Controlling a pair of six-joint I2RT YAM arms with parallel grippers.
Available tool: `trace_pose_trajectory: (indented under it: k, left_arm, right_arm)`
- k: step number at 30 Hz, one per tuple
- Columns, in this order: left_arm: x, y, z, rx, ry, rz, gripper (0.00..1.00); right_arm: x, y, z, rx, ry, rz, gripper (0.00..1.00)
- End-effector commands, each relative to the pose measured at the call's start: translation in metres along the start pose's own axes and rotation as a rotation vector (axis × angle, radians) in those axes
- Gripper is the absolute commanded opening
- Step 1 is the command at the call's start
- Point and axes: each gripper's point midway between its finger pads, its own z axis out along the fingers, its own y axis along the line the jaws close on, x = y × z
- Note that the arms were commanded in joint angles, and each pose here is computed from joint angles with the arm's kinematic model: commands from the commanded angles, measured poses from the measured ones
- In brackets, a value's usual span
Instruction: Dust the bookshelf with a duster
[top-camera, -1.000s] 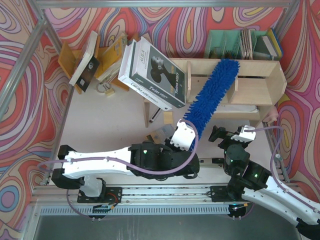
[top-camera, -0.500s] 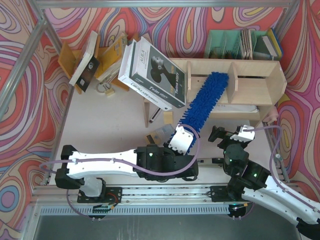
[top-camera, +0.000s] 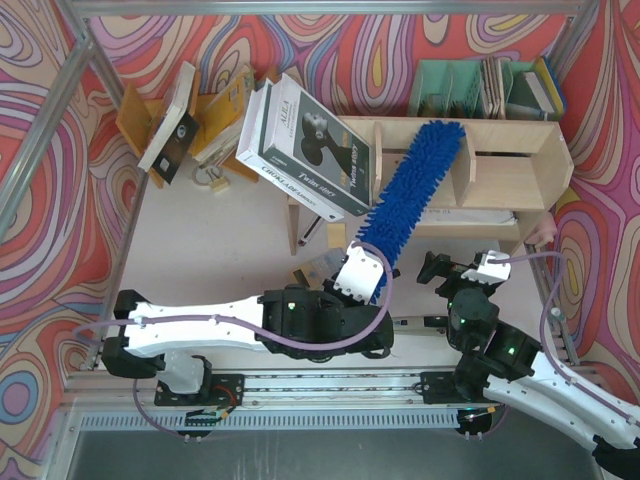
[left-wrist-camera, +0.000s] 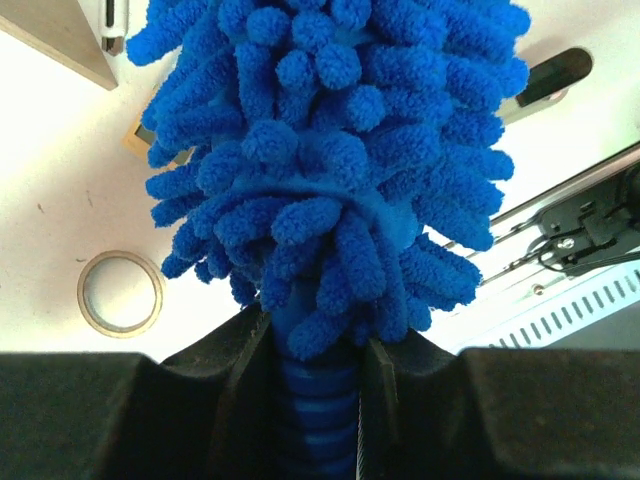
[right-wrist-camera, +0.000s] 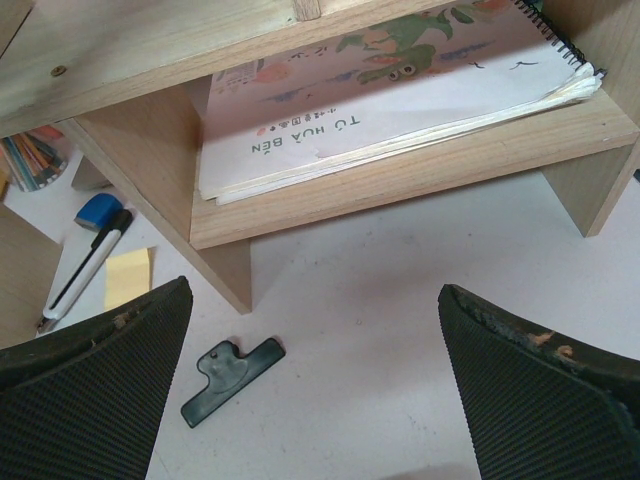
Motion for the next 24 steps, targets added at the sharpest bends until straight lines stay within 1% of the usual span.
trace_pose_trajectory:
  k: [1, 6, 10, 14, 21, 24]
  left_arm:
    - [0.009, 0.001, 0.009, -0.009, 0.004, -0.037, 0.00]
    - [0.027, -0.006, 0.017, -0.019, 0.074, -0.011, 0.00]
    - [0.016, -0.007, 0.011, 0.001, 0.044, -0.023, 0.00]
    - [0.003, -0.021, 0.003, 0.088, 0.020, -0.030, 0.00]
    - [0.009, -0.050, -0.005, 0.118, 0.062, 0.077, 0.00]
    - [0.013, -0.047, -0.010, 0.095, 0.072, 0.082, 0.00]
  right_arm:
    - [-0.011, -0.001, -0.001, 0.017, -0.020, 0.031, 0.99]
    - [-0.011, -0.002, -0.001, 0.018, -0.020, 0.033, 0.99]
    - [-0.011, -0.002, -0.001, 0.017, -0.020, 0.034, 0.99]
    - [-0.011, -0.002, -0.001, 0.018, -0.020, 0.034, 0.99]
    - [-0.012, -0.002, -0.001, 0.019, -0.021, 0.037, 0.99]
    - [-0.012, -0.002, -0.001, 0.019, -0.021, 0.036, 0.99]
